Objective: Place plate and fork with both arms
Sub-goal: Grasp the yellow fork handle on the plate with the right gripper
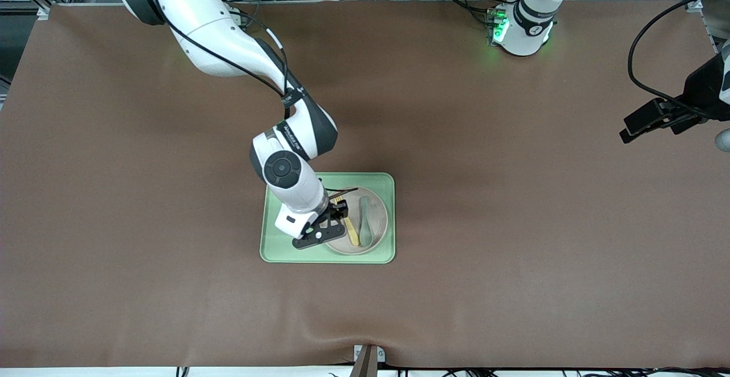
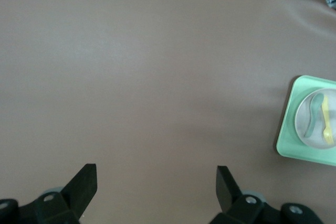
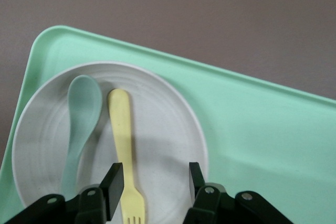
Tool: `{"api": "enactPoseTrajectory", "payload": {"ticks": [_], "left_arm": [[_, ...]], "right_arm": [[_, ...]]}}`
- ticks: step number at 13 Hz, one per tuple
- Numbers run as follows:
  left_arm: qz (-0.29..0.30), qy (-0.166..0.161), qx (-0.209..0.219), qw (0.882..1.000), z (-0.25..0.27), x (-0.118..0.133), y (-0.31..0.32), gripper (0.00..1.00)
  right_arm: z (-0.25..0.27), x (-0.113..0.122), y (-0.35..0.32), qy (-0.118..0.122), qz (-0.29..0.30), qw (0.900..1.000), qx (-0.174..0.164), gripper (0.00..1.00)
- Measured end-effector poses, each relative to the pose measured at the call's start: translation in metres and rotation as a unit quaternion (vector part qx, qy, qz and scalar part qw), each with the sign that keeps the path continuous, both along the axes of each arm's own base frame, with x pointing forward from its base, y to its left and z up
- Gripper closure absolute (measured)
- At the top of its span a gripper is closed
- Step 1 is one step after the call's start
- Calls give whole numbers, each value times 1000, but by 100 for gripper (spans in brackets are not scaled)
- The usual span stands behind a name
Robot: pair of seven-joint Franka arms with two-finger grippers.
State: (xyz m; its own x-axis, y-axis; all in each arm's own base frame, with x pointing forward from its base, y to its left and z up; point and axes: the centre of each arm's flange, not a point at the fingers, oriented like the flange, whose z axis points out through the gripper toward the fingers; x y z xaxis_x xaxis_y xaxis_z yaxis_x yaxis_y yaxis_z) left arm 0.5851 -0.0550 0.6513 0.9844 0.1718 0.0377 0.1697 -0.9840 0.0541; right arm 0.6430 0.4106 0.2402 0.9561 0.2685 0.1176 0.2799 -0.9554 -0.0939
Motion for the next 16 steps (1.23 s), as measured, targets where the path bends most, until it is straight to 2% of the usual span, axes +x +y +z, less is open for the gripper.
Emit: {"api": "enactPoseTrajectory", "payload": {"ticks": [4, 13, 14, 16], "left_arm": [[-7, 13, 1, 1000, -14, 0, -1, 0], [-17, -3, 4, 1000, -15, -17, -3, 0], [-17, -3, 4, 1000, -15, -17, -4, 0], [-17, -3, 4, 1000, -16, -17, -4, 0]], "right_arm": [[-18, -10, 13, 4, 8, 1000, -5, 43], [-44, -25, 30, 5, 12, 1000, -19, 50], [-44, -24, 30, 4, 11, 1000, -19, 56], [-44, -24, 30, 3, 11, 1000, -19, 59]]}}
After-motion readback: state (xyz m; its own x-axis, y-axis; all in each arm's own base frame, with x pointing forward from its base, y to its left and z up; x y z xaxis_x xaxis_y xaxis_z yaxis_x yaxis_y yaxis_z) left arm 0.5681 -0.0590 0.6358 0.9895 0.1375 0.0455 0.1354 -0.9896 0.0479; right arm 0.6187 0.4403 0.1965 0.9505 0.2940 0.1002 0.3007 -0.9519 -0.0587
